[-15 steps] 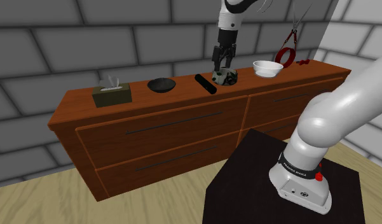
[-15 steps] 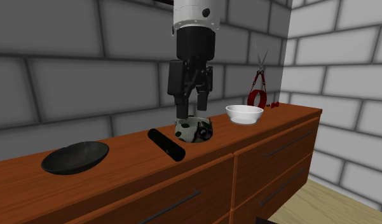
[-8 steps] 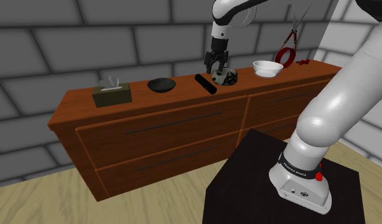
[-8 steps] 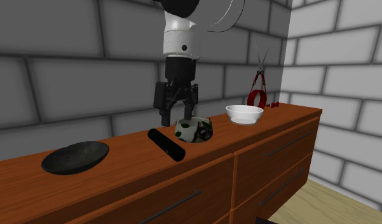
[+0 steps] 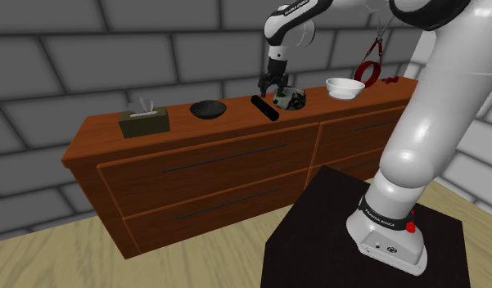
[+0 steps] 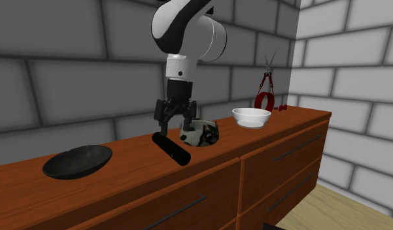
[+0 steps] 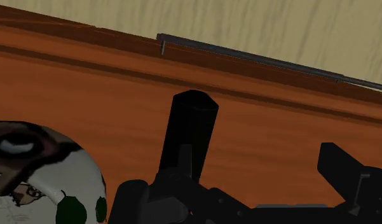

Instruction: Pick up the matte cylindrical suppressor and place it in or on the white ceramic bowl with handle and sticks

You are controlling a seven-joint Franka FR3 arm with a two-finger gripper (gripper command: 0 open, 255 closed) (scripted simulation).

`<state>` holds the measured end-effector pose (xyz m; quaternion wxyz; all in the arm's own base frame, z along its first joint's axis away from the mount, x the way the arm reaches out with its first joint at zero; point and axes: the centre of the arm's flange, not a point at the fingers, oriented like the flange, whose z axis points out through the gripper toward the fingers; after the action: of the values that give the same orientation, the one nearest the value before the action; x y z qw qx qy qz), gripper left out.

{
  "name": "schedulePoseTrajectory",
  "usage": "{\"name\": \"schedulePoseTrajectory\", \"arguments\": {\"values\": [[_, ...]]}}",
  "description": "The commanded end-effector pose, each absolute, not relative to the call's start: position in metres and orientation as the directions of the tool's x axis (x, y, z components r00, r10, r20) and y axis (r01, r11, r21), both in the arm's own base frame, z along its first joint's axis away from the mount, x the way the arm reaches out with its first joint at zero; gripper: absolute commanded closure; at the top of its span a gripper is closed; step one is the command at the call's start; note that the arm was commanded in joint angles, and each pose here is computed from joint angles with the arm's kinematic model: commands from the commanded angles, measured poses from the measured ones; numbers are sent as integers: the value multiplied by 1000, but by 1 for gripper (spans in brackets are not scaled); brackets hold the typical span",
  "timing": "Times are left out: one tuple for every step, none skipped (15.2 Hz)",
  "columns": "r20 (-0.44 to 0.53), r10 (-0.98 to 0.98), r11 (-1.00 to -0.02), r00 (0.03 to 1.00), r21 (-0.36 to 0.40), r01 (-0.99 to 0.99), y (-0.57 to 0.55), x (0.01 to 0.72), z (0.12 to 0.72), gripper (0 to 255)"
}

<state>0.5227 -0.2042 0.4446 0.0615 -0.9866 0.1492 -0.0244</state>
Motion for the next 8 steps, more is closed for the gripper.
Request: {"name": "schedulePoseTrajectory", "arguments": {"values": [[32, -330, -936, 943, -139, -323, -224, 540, 431, 0], [32, -346, -930, 938, -145, -338, -234, 547, 425, 0], [32, -361, -924, 932, -150, -353, -243, 553, 418, 0], [32, -376, -917, 926, -155, -367, -253, 560, 412, 0], [32, -392, -910, 920, -161, -382, -262, 567, 405, 0], [32, -407, -903, 913, -166, -396, -272, 573, 398, 0], [32, -422, -895, 906, -171, -411, -281, 579, 392, 0], [32, -437, -888, 899, -177, -425, -291, 585, 385, 0]]}}
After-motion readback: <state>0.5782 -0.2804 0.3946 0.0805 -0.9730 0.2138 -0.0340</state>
